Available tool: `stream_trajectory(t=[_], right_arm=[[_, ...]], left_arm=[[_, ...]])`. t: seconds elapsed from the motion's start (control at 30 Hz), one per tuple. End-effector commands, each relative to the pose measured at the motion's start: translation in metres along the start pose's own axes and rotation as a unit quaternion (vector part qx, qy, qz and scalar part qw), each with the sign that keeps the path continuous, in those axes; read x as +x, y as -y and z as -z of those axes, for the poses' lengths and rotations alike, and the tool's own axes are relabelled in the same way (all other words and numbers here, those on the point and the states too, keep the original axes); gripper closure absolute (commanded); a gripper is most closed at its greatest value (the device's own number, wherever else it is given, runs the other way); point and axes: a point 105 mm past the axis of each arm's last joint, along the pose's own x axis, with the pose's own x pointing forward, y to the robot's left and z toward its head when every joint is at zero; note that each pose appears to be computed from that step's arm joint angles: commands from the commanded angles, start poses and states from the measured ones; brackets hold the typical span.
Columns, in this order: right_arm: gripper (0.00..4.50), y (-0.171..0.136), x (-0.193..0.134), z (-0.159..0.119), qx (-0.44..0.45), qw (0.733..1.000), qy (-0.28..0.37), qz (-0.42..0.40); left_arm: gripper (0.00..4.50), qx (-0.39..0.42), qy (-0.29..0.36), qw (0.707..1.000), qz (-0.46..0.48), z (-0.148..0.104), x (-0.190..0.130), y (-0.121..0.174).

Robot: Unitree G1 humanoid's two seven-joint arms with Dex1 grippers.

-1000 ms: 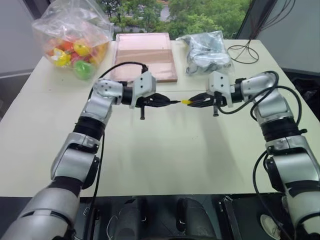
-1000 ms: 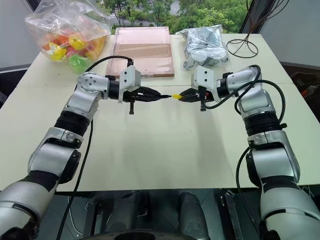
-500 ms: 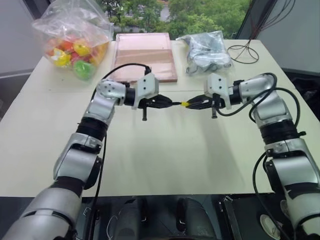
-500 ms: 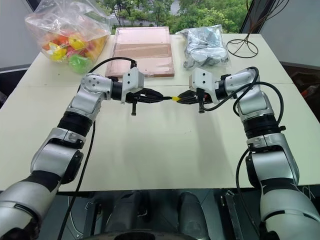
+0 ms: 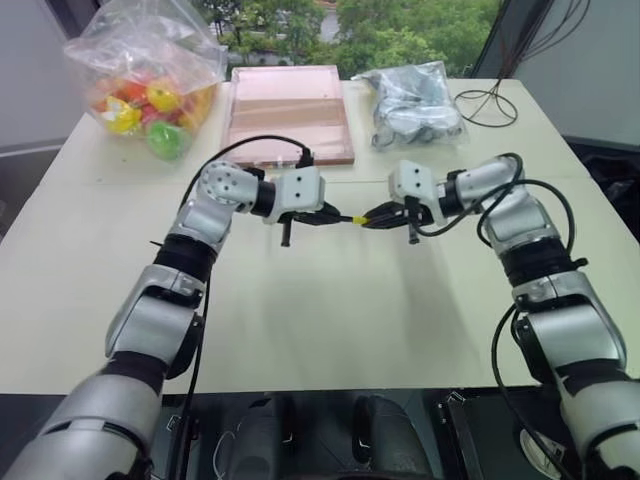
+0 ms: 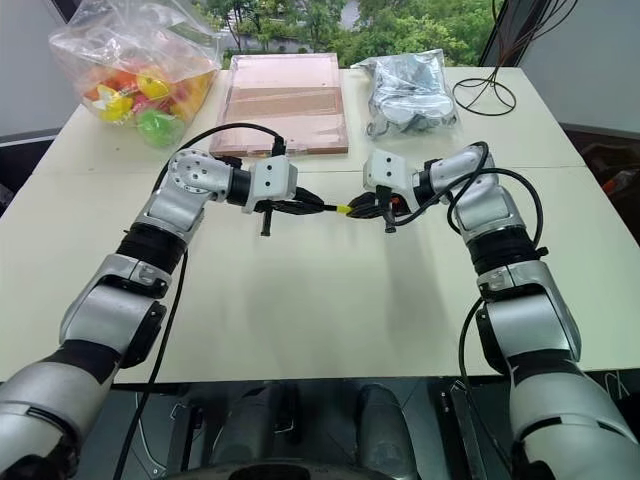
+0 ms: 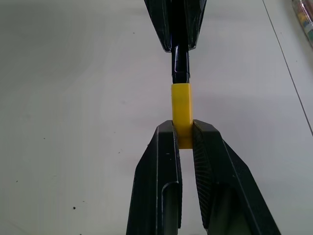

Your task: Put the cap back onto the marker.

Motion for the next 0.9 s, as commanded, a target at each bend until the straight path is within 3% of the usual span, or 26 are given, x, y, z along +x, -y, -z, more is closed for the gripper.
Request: stream_trajectory(t=[0.03,0.27,0.47,0.9], right_arm=[[4.35,0.008,0.010,-0.029,-0.045,0.998,0.033,0.004],[4.35,0.012,0.019,-0.040,-0.059,0.997,0.042,0.010],[4.35,0.014,0.024,-0.053,-0.076,0.995,0.054,0.021],[4.35,0.004,0.013,-0.066,-0.105,0.993,0.058,0.025]], left_arm=[[4.50,0.053,0.035,0.998,0.012,-0.030,0.011,-0.001],[4.50,0.051,0.029,0.998,0.028,-0.028,0.012,0.005],[4.50,-0.006,0.066,0.997,0.029,-0.036,0.015,0.004],[4.50,-0.018,0.079,0.996,0.022,-0.036,0.009,0.002]])
